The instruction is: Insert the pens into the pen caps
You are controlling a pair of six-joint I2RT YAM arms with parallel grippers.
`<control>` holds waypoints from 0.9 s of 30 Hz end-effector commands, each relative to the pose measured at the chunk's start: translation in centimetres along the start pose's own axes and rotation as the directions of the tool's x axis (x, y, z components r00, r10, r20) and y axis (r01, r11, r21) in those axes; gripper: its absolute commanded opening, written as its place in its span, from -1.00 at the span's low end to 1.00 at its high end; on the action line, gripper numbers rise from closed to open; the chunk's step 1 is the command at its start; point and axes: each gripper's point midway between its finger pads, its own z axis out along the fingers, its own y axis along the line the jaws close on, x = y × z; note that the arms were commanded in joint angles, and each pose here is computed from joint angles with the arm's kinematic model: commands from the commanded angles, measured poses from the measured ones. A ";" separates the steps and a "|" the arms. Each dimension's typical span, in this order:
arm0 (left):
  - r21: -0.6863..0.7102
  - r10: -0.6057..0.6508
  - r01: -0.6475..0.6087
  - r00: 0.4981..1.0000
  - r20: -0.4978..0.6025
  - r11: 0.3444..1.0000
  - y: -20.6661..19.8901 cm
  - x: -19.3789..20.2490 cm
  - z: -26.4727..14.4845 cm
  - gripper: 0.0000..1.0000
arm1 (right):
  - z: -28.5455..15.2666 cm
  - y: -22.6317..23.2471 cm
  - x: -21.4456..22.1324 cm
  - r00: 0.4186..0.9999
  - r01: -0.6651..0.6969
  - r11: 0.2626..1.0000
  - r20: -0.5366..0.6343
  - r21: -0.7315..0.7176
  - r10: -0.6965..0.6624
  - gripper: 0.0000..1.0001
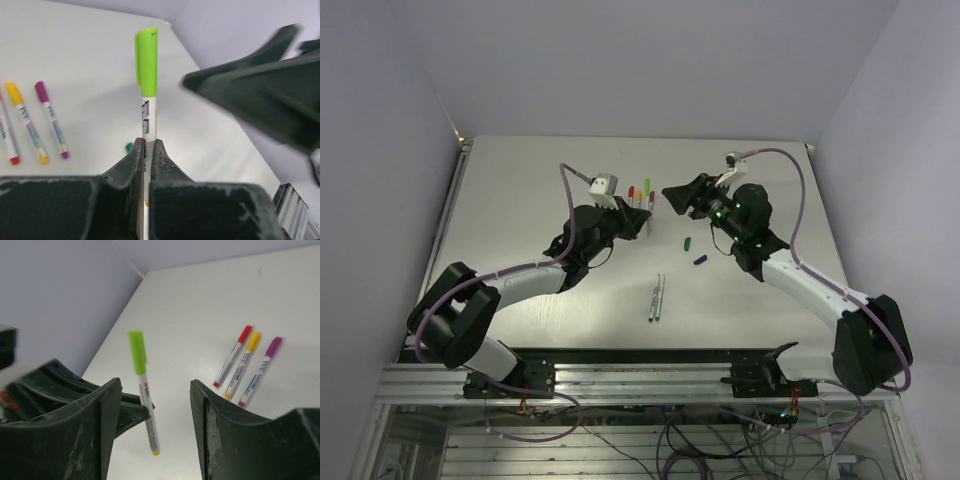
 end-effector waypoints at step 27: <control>-0.482 -0.059 -0.136 0.928 -0.367 0.865 21.7 3.8 0.9 -0.87 | -6.2 -11.0 4.2 0.995 -0.006 0.855 -0.085 0.518 0.059 0.10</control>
